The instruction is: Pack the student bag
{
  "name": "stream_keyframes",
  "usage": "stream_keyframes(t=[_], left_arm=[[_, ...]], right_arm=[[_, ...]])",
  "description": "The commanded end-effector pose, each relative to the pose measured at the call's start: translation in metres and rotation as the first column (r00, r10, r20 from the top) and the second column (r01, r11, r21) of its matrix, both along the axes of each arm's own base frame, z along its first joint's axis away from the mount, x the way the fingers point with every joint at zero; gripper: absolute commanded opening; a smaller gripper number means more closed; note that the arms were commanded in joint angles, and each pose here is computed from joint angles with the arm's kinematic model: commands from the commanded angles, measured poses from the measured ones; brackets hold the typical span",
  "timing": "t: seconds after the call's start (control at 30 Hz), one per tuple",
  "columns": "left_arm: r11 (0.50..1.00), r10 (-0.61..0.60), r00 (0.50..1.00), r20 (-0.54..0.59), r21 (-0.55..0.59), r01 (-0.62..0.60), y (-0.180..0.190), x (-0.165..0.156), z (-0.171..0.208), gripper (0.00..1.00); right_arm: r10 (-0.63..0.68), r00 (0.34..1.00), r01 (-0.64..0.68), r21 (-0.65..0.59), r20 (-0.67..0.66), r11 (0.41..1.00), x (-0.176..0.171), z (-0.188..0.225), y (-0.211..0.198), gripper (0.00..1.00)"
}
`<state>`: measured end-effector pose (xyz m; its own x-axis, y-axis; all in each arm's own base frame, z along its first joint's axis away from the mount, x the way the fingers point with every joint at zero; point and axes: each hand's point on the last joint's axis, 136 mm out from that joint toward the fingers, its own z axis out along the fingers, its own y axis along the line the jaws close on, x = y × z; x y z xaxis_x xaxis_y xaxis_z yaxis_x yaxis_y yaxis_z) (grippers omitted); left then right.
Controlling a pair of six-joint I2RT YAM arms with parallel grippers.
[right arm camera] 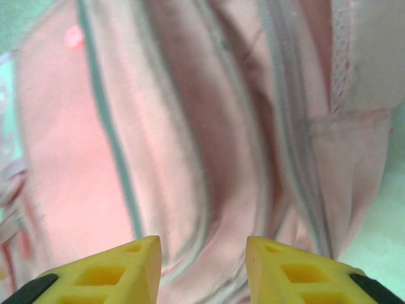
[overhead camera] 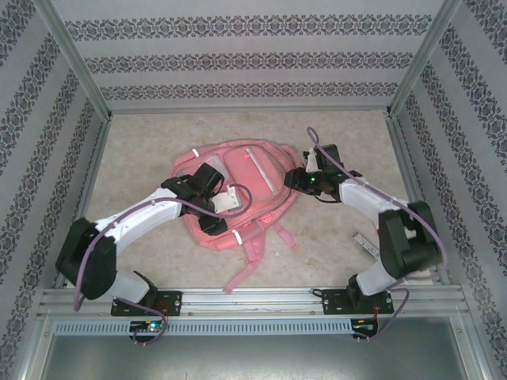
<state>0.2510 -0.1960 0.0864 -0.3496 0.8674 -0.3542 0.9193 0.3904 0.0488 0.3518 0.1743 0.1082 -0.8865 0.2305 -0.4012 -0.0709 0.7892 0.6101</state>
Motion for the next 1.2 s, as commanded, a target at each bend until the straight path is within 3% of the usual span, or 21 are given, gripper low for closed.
stream_keyframes(t=[0.0, 0.17, 0.33, 0.53, 0.7, 0.73, 0.8, 0.83, 0.93, 1.0, 1.17], left_arm=[[0.997, -0.079, 0.997, 0.013, -0.008, 0.079, -0.009, 0.001, -0.01, 0.8], [0.996, -0.088, 0.996, 0.007, -0.022, 0.088, -0.017, -0.008, -0.026, 0.85], [0.995, -0.006, 0.996, 0.094, 0.101, -0.003, -0.004, 0.013, -0.053, 0.8], [0.997, -0.028, 0.976, 0.214, 0.075, 0.012, -0.019, 0.018, -0.054, 0.82], [0.998, -0.014, 0.975, 0.22, 0.066, -0.001, -0.019, 0.016, -0.063, 0.83], [0.997, -0.01, 0.974, 0.226, 0.081, -0.009, -0.016, 0.017, -0.065, 0.77], [0.992, 0.031, 0.966, 0.257, 0.109, -0.061, -0.009, 0.025, -0.065, 0.42], [0.991, 0.03, 0.965, 0.261, 0.121, -0.064, -0.008, 0.025, -0.064, 0.29], [0.999, 0.01, 0.975, 0.22, 0.049, -0.021, -0.021, 0.018, -0.045, 0.07], [0.999, 0.038, 0.98, 0.194, -0.027, -0.033, -0.032, 0.017, -0.027, 0.0], [0.988, 0.082, 0.989, 0.119, -0.141, -0.065, -0.053, 0.018, 0.0, 0.0]], right_arm=[[0.015, 1.0, -0.015, -0.014, 0.003, 1.0, -0.033, 0.009, -0.006, 0.46], [0.016, 1.0, -0.015, -0.033, 0.019, 0.999, -0.062, 0.015, -0.016, 0.49], [-0.014, 1.0, 0.014, -0.013, 0.02, 1.0, -0.079, 0.016, -0.016, 0.5], [0.012, 1.0, -0.012, -0.009, 0.0, 1.0, -0.096, 0.012, 0.012, 0.52], [0.026, 0.999, -0.027, -0.027, -0.022, 0.999, -0.101, 0.002, 0.026, 0.54], [0.024, 0.999, -0.025, -0.031, -0.032, 0.999, -0.102, -0.001, 0.028, 0.54], [0.023, 0.999, -0.024, -0.039, -0.041, 0.999, -0.104, -0.005, 0.031, 0.54], [0.019, 0.999, -0.021, -0.041, -0.047, 0.999, -0.105, -0.007, 0.034, 0.54], [0.026, 0.996, -0.027, -0.015, -0.081, 1.0, -0.11, -0.011, 0.044, 0.49], [0.051, 0.994, -0.051, 0.003, -0.096, 0.999, -0.113, -0.008, 0.054, 0.42], [0.046, 0.994, -0.05, -0.042, -0.1, 0.998, -0.11, -0.004, 0.069, 0.36]])
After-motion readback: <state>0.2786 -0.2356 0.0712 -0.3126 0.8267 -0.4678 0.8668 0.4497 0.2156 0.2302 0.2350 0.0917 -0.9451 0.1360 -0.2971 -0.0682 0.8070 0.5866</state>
